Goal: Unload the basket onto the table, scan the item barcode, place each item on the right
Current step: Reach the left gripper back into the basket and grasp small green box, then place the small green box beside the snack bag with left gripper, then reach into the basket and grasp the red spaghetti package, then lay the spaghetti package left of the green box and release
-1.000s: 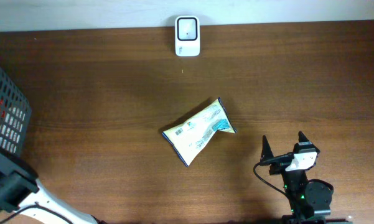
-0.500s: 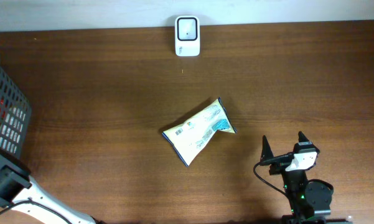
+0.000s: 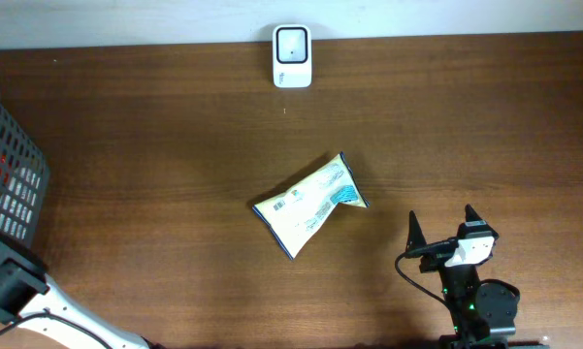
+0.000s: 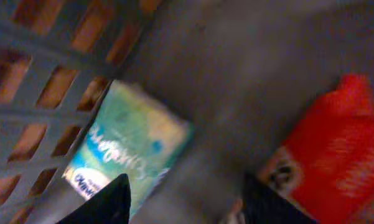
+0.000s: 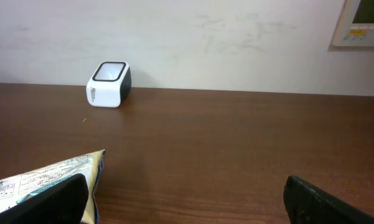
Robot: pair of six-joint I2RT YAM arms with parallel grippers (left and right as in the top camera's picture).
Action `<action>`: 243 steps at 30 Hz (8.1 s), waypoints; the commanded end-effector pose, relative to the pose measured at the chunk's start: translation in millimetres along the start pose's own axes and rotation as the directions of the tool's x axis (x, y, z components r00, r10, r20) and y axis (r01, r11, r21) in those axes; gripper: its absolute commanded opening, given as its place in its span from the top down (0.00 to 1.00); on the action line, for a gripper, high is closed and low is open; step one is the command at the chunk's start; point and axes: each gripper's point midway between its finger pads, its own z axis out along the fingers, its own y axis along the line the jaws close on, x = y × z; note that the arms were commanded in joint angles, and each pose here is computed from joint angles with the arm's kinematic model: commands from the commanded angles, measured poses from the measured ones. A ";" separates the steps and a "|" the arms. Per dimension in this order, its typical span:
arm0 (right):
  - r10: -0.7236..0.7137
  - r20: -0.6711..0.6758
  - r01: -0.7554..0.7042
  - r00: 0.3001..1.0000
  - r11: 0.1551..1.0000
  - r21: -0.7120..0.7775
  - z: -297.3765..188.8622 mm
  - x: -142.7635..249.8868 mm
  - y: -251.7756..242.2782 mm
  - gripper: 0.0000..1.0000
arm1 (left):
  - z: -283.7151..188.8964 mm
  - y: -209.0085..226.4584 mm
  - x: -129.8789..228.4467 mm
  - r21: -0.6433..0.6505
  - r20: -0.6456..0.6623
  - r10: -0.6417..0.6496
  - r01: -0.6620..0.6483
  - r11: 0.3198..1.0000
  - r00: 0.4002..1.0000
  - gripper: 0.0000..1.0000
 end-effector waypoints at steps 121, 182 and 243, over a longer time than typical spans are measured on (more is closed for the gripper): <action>0.002 -0.003 -0.002 1.000 1.000 -0.006 0.2 2.6 1.3 0.01 | -334.0 -502.9 202.7 0.422 0.565 0.534 -0.776 0.469 0.629 0.10; 0.002 -0.003 -0.002 1.000 1.000 -0.006 0.2 2.6 1.3 0.01 | -5.9 -40.9 76.9 0.342 -0.144 -0.018 0.067 0.937 0.989 0.72; 0.002 -0.003 -0.002 1.000 1.000 -0.006 0.2 2.6 1.3 0.01 | -255.2 -475.4 186.6 0.675 -0.190 0.388 -0.167 0.719 0.902 0.00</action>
